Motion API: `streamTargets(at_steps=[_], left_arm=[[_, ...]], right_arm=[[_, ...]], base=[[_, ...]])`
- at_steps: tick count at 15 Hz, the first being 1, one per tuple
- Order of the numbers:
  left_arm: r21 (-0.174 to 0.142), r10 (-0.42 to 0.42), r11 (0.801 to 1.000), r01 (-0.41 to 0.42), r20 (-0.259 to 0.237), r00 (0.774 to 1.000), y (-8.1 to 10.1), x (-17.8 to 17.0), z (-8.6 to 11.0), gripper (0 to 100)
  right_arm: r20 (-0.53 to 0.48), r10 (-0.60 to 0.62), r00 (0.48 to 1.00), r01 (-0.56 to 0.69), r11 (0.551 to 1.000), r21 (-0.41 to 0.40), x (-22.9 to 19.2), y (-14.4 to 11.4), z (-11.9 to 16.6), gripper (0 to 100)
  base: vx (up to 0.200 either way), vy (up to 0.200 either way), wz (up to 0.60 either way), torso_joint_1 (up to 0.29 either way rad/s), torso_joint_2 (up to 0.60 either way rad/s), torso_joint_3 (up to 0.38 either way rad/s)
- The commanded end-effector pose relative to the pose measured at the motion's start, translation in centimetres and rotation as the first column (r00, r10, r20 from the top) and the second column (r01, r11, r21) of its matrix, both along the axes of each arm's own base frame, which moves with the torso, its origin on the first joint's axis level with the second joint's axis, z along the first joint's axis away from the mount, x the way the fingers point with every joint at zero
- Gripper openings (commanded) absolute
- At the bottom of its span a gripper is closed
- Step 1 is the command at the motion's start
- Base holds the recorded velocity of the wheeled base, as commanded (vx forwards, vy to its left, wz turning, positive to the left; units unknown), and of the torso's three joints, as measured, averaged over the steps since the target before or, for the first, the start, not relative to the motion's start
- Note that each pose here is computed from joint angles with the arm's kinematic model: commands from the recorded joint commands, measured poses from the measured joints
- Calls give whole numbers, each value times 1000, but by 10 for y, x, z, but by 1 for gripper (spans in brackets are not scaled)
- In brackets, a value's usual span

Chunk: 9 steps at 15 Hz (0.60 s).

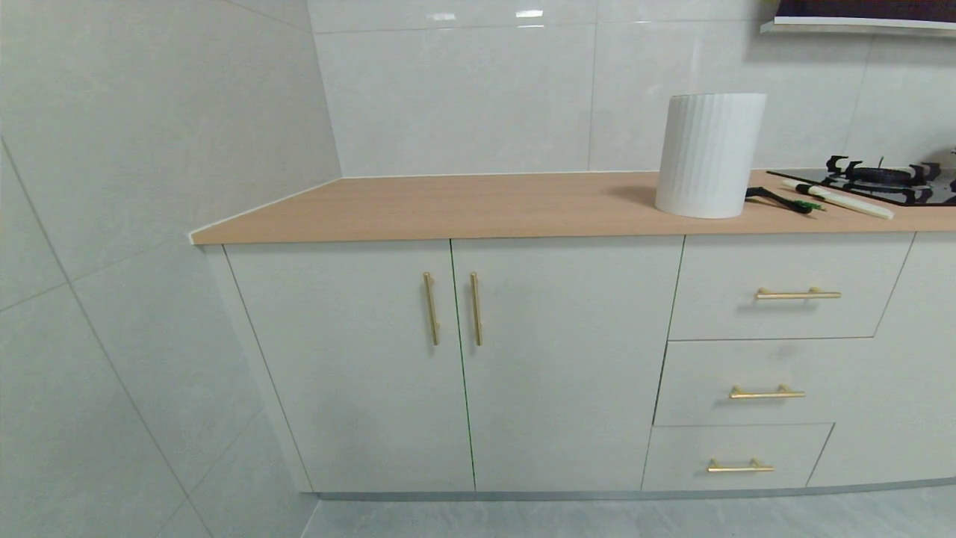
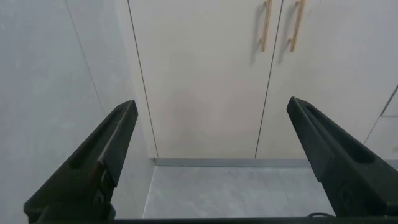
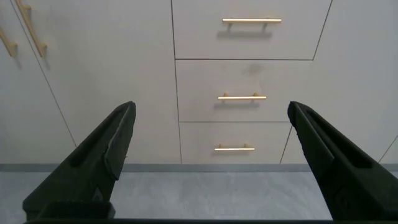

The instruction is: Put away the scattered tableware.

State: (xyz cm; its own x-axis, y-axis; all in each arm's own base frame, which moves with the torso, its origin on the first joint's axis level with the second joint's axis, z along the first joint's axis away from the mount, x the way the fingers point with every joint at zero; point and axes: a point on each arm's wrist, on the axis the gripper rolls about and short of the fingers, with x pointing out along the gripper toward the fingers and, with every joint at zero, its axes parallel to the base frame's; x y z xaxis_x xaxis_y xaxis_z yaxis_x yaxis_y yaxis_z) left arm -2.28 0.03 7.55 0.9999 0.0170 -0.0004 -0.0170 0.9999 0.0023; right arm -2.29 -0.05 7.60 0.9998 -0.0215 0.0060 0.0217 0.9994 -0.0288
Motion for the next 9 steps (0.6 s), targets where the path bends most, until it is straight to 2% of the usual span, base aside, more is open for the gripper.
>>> streamTargets(at_steps=[1, 9], left_arm=[[-1, 1, 1000, -1, 0, 1000, 0, 0, 0, 100], [-1, 0, 1000, 0, 0, 1000, 0, 0, 0, 100]], right_arm=[[-4, 0, 1000, 0, 1000, 0, 0, 0, 0, 100], [-4, 8, 1000, -8, 1000, 3, 0, 0, 0, 100]], base=[[0, 0, 0, 0, 0, 0], [0, 0, 0, 0, 0, 0]])
